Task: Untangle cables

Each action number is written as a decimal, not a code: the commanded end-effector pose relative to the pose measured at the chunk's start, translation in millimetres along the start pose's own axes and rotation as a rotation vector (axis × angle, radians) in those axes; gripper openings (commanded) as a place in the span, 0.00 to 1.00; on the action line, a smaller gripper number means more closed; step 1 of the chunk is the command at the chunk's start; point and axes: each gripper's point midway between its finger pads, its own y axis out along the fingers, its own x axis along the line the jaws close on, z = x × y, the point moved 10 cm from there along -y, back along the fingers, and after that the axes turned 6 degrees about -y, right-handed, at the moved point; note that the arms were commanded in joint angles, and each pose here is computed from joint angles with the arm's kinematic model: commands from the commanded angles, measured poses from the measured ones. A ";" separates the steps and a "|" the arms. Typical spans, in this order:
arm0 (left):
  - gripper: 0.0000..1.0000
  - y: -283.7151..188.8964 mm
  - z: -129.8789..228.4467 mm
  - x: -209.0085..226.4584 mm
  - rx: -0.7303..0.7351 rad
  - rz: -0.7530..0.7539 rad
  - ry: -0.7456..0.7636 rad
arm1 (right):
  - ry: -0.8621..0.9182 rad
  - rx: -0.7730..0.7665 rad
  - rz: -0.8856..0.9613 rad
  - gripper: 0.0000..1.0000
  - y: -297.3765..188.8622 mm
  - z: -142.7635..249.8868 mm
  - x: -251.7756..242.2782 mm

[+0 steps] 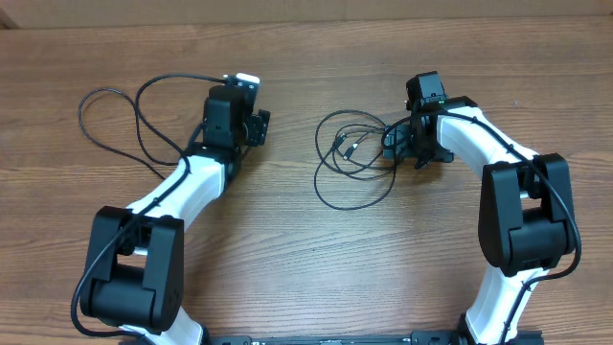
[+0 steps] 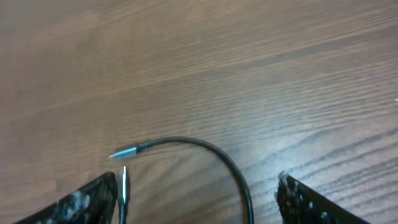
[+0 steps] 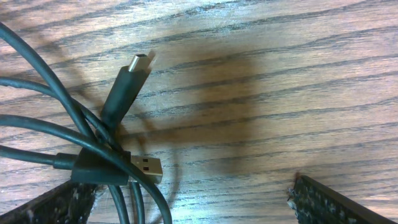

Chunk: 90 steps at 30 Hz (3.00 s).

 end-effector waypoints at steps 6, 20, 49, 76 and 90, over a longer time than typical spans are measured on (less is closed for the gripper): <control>0.67 -8.6 -9.8 45.8 0.145 -0.239 -0.447 | 0.003 0.041 -0.011 1.00 12.5 6.9 0.5; 0.99 -11.3 52.7 130.9 0.360 -0.586 -0.869 | 0.003 0.041 -0.011 1.00 12.5 6.9 0.5; 0.14 19.6 117.1 111.4 0.777 -0.356 -0.790 | 0.003 0.041 -0.011 1.00 12.5 6.9 0.5; 0.42 -10.7 124.5 181.8 0.842 -0.126 -0.727 | 0.003 0.041 -0.011 1.00 12.5 6.9 0.5; 0.56 -7.5 81.4 187.0 0.747 -0.127 -0.723 | 0.004 0.041 -0.011 1.00 12.5 6.9 0.5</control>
